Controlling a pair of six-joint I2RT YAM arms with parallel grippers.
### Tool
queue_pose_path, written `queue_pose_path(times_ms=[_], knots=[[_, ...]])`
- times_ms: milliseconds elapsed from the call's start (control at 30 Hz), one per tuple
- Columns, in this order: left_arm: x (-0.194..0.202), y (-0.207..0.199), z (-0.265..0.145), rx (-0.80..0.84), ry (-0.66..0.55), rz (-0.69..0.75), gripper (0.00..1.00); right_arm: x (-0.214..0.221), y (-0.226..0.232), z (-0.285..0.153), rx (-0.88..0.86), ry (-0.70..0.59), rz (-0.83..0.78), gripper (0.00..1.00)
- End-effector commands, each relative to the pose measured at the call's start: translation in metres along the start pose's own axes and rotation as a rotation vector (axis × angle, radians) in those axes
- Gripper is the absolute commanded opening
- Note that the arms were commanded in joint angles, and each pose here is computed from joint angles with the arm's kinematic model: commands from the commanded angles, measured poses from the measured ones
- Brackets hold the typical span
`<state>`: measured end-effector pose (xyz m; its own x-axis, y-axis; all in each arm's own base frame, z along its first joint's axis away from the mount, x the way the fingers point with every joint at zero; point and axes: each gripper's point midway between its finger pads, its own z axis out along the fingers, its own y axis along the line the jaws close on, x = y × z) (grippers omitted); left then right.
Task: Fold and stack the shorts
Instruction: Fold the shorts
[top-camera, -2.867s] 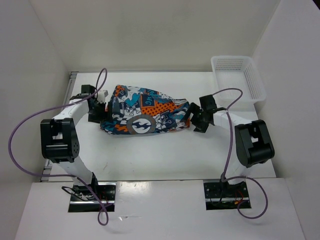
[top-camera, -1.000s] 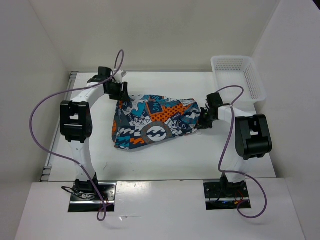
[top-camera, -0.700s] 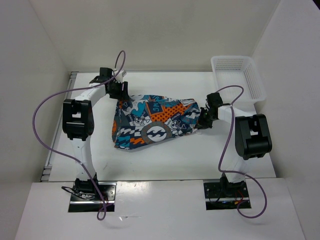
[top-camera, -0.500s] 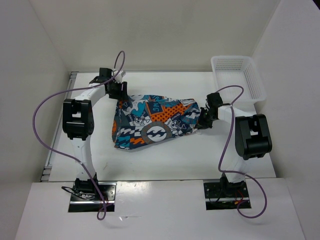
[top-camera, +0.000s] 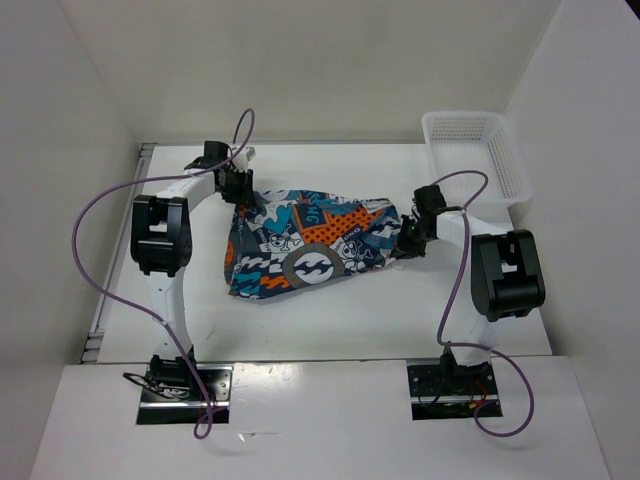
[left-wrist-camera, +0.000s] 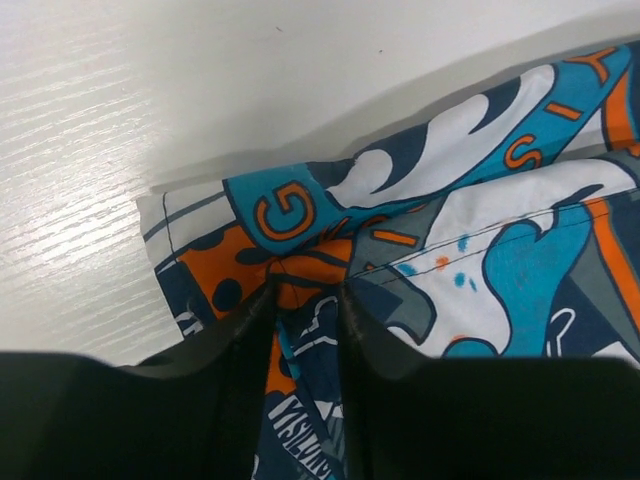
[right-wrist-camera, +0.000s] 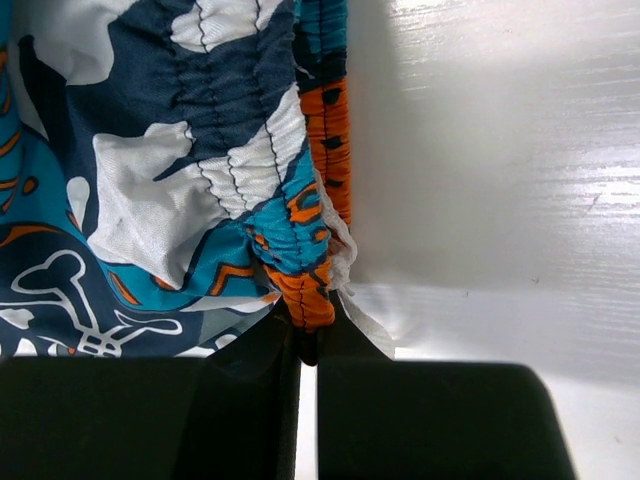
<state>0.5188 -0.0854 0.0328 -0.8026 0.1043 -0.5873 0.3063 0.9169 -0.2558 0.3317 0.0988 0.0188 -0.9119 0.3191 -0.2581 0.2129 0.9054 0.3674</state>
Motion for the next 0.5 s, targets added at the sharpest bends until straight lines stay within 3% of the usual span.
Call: queue_pose_path(times_ms=[0,33,167,467], knots=[[-0.019,-0.003,-0.002,0.009,-0.047,0.026,0.36,-0.004,0.001,-0.015,0.008,-0.033,-0.028,0.00],[-0.020,-0.006,-0.002,0.024,-0.048,0.026,0.25,-0.004,0.001,-0.015,0.008,-0.033,-0.028,0.00],[-0.039,-0.020,-0.021,0.064,-0.115,0.055,0.01,-0.003,-0.001,-0.016,0.016,-0.037,-0.028,0.00],[-0.085,-0.039,-0.078,0.061,-0.205,0.094,0.00,0.002,-0.008,-0.011,0.026,-0.024,-0.016,0.00]])
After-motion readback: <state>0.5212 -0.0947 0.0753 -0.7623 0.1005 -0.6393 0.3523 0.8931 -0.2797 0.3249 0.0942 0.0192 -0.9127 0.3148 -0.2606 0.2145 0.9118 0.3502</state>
